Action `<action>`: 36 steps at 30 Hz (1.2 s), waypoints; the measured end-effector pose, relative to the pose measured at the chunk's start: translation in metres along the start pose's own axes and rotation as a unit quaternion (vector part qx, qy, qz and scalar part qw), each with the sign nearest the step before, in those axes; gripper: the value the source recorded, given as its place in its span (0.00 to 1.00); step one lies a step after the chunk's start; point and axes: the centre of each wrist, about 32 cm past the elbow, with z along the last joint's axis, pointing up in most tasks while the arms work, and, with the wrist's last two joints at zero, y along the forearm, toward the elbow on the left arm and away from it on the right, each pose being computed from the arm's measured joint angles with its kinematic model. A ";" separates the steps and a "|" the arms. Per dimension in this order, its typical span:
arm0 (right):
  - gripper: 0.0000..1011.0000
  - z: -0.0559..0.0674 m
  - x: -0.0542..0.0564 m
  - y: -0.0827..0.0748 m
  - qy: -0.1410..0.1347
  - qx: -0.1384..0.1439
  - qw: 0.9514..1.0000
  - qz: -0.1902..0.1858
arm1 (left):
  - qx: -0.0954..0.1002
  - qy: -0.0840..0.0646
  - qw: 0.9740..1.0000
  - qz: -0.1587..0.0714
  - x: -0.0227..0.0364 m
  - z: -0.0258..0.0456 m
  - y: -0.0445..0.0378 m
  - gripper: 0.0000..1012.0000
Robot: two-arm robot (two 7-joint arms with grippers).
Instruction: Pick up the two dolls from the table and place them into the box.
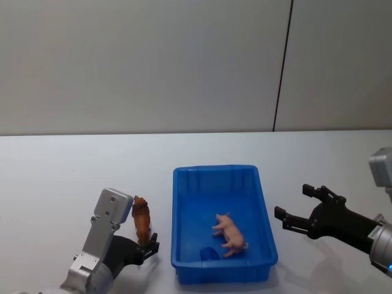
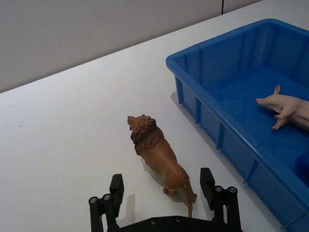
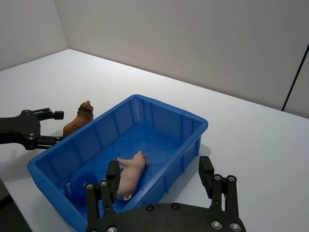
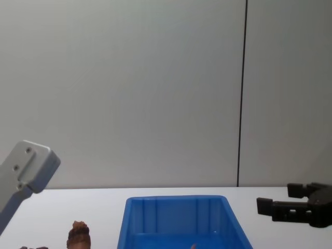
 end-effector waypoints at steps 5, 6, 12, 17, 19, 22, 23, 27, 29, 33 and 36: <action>0.99 0.000 0.000 0.000 0.000 0.000 1.000 0.000 | 0.001 0.000 1.000 -0.003 0.0004 -0.0011 -0.0057 0.94; 0.99 0.000 0.000 0.000 0.000 0.000 1.000 0.000 | 0.002 0.001 1.000 -0.003 0.0004 -0.0013 -0.0078 0.90; 0.99 0.000 0.000 0.000 0.000 0.000 1.000 0.000 | 0.001 0.001 1.000 -0.005 0.0003 -0.0018 -0.0135 0.75; 0.99 0.000 0.000 0.000 0.000 0.000 1.000 0.000 | 0.000 0.000 1.000 -0.007 0.0002 -0.0018 -0.0180 0.60; 0.99 0.000 0.000 0.000 0.000 0.000 1.000 0.000 | 0.000 0.000 1.000 -0.007 0.0000 -0.0017 -0.0196 0.52; 0.99 0.000 0.000 0.000 0.000 0.000 1.000 0.000 | 0.000 -0.001 1.000 -0.008 -0.0002 -0.0015 -0.0212 0.42; 0.99 0.000 0.000 0.000 0.000 0.000 1.000 0.000 | -0.001 -0.001 1.000 -0.008 -0.0003 -0.0012 -0.0216 0.42; 0.99 0.000 0.000 0.000 0.000 0.000 1.000 0.000 | -0.003 -0.001 1.000 -0.008 -0.0005 -0.0004 -0.0230 0.31; 0.99 0.000 0.000 0.000 0.000 0.000 1.000 0.000 | -0.007 -0.002 1.000 -0.007 -0.0005 0.0004 -0.0235 0.30; 0.99 0.000 0.000 0.000 0.000 0.000 1.000 0.000 | -0.017 -0.004 1.000 -0.005 0.0000 0.0027 -0.0239 0.30; 0.99 0.000 0.000 0.000 0.000 0.000 1.000 0.000 | -0.030 -0.008 0.999 -0.002 0.0006 0.0066 -0.0237 0.30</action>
